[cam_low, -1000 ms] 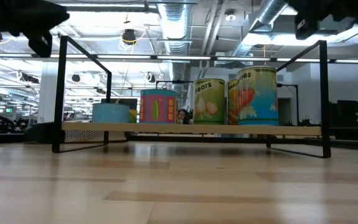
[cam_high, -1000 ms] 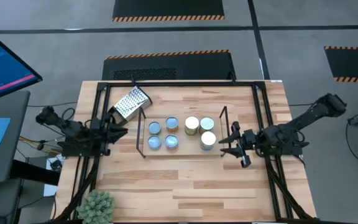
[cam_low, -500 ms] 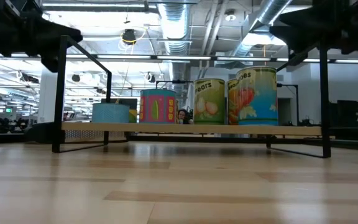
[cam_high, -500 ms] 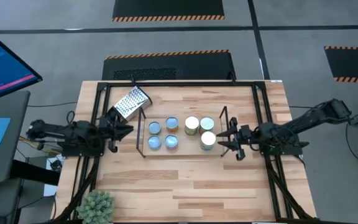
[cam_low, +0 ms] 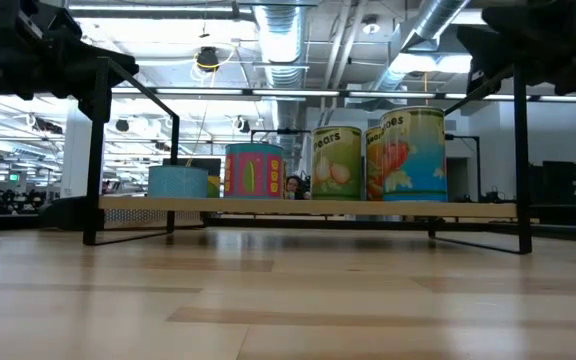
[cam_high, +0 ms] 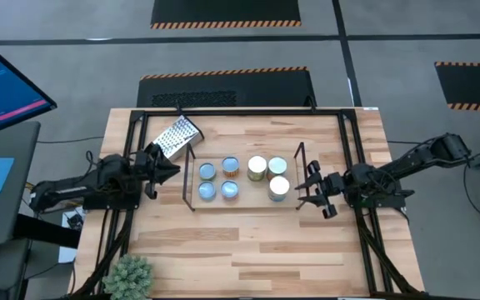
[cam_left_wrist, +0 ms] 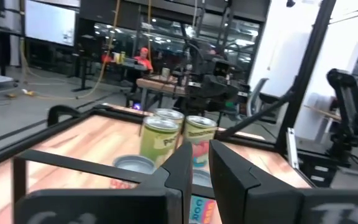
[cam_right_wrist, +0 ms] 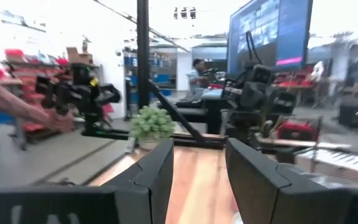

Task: Pick and place cans onto a shelf
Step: Return to Home Position

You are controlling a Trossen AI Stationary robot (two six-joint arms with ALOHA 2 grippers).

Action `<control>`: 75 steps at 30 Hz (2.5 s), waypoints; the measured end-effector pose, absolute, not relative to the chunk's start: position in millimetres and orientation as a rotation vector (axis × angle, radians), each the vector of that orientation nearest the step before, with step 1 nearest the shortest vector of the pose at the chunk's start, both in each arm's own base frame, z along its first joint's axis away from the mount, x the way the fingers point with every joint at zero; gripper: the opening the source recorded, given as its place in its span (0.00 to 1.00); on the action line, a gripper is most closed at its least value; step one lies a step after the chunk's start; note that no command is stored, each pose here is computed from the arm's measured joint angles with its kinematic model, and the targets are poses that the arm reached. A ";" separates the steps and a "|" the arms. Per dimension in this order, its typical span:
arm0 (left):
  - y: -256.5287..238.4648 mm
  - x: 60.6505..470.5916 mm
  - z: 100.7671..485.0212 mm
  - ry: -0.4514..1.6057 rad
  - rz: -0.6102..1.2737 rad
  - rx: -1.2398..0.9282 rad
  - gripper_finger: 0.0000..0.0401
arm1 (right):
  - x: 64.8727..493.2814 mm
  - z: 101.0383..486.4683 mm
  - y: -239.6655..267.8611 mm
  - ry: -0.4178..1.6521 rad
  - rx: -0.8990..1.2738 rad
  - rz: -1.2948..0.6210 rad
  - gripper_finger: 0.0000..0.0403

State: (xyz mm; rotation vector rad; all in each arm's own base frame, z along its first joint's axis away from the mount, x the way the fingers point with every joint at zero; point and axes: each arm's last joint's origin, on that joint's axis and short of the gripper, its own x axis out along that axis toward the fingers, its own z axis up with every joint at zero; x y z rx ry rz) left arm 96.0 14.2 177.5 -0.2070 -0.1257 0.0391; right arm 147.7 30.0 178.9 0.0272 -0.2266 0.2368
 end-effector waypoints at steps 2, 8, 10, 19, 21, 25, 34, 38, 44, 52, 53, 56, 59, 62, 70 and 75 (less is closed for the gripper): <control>16.1 95.7 177.4 -0.127 0.058 -0.207 0.11 | 147.7 179.1 29.5 -0.235 -0.028 0.220 0.43; 18.1 95.7 175.2 -0.109 0.090 -0.194 0.11 | 147.9 179.3 27.8 -0.238 -0.036 0.203 0.42; 18.5 95.7 174.5 -0.103 0.106 -0.180 0.11 | 148.0 178.8 27.8 -0.234 -0.036 0.202 0.42; 20.5 95.5 173.6 -0.103 0.174 -0.192 0.11 | 148.4 176.2 27.9 -0.207 -0.040 0.201 0.43; 20.5 95.6 172.3 -0.091 0.175 -0.194 0.11 | 148.7 174.6 27.9 -0.190 -0.042 0.202 0.43; 20.6 95.8 167.9 -0.045 0.183 -0.201 0.11 | 149.1 171.6 28.0 -0.159 -0.046 0.202 0.43; 21.5 95.7 168.0 -0.049 0.213 -0.202 0.11 | 149.2 170.6 28.0 -0.149 -0.046 0.202 0.42; 21.5 95.7 168.0 -0.049 0.213 -0.202 0.11 | 149.2 170.2 28.0 -0.146 -0.046 0.202 0.43; 21.5 95.7 168.0 -0.049 0.213 -0.202 0.11 | 149.2 170.0 28.0 -0.144 -0.046 0.202 0.42; 21.5 95.7 167.9 -0.049 0.212 -0.202 0.11 | 143.8 175.9 27.0 -0.172 -0.031 0.203 0.43; 21.5 95.7 168.0 -0.049 0.212 -0.202 0.11 | 142.1 178.0 26.7 -0.186 -0.027 0.202 0.43; 21.5 95.7 168.0 -0.049 0.212 -0.202 0.11 | 136.8 184.8 25.6 -0.235 -0.024 0.200 0.42; 21.5 95.7 168.0 -0.049 0.212 -0.202 0.11 | 132.0 185.6 22.0 -0.221 -0.027 0.171 0.43; 21.5 95.7 168.0 -0.049 0.212 -0.202 0.11 | 125.9 185.1 15.3 -0.194 -0.033 0.097 0.43; 21.4 95.7 168.0 -0.049 0.212 -0.202 0.11 | 109.4 175.5 3.6 -0.085 -0.047 0.013 0.43; 21.4 95.7 168.0 -0.049 0.212 -0.202 0.11 | 103.3 168.9 0.2 -0.026 -0.049 -0.015 0.43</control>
